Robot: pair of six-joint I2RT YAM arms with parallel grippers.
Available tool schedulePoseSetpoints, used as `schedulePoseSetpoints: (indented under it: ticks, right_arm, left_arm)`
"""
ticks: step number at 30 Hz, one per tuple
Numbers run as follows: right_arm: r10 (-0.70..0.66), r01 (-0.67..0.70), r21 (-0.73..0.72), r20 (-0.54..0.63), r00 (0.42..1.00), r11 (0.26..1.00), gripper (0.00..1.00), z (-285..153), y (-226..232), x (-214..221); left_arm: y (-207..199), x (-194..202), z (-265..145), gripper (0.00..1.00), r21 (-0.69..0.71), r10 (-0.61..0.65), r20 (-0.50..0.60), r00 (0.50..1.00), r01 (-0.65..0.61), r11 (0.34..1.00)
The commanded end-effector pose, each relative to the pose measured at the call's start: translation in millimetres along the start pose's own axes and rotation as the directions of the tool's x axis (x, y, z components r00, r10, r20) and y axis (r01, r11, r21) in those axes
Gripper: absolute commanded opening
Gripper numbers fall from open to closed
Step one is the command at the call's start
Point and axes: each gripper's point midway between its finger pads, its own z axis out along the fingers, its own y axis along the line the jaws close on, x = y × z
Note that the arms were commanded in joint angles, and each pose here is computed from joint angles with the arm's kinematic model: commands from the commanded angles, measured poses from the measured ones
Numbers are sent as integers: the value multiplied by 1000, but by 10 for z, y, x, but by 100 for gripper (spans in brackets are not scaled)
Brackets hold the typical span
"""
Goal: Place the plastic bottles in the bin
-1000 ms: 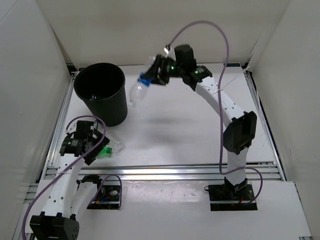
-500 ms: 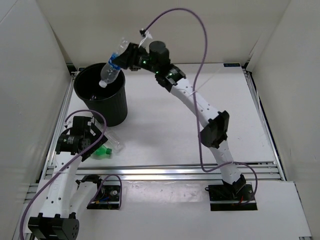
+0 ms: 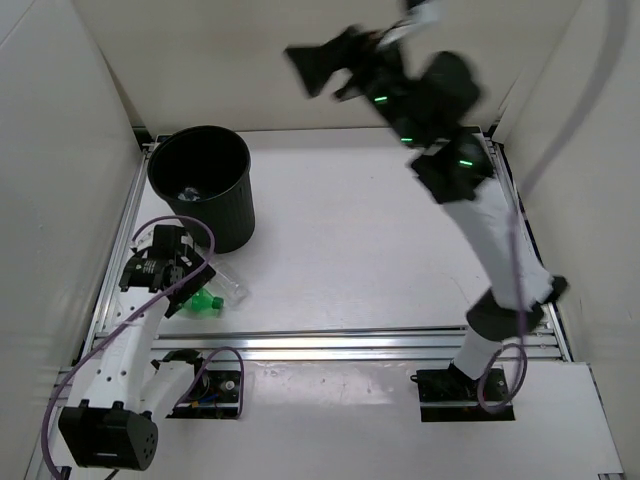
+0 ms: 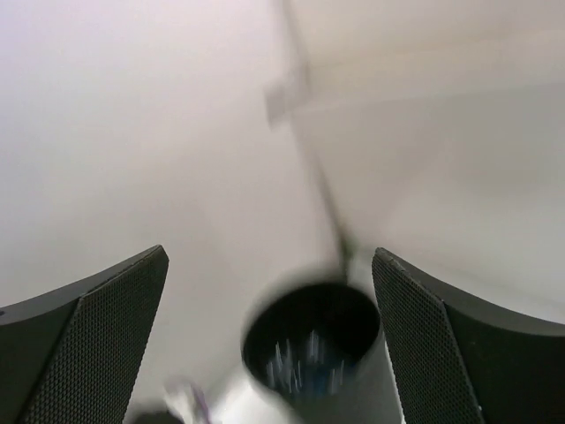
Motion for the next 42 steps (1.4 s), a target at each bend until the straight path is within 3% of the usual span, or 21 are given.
schedulePoseSetpoints:
  ticks: [1,7,13,21,23,24,29,35,40,42]
  right_arm:
    - [-156,146,159,53,986,976,100,-492,-191,-574]
    - [0,36,205,-174,985,978,100,-1067,-232,23]
    - [39,39,210,-356,934,977,100,-1362,-284,465]
    - [33,45,190,-386,922,981,100,-1447,-248,485]
    - [35,43,186,-397,917,982,100,-1461,-241,508]
    - [35,43,186,-397,917,982,100,-1461,-241,508]
    - [36,45,189,-404,914,981,100,-1460,-255,543]
    - [39,33,162,-425,904,986,100,-1409,-210,609]
    - [52,15,149,-439,897,989,100,-1365,-178,660]
    - [53,10,140,-443,895,990,100,-1368,-158,668]
  left_arm:
    - [-71,-2,183,100,-6,-94,1,996,94,996]
    - [162,-16,396,100,-114,-302,17,953,302,946]
    - [302,-90,593,100,-153,-340,98,935,352,923]
    - [275,96,972,100,-102,-374,48,926,377,921]
    - [265,108,970,94,-98,-366,39,930,368,925]
    - [290,135,944,80,-105,-364,34,931,366,925]
    - [365,-39,508,75,-103,-457,101,884,466,879]
    - [-24,-706,-339,58,197,-529,196,826,495,846]
    - [-405,-1365,-1199,61,484,-616,258,745,452,749]
    - [-600,-1552,-1268,61,538,-615,250,748,420,731]
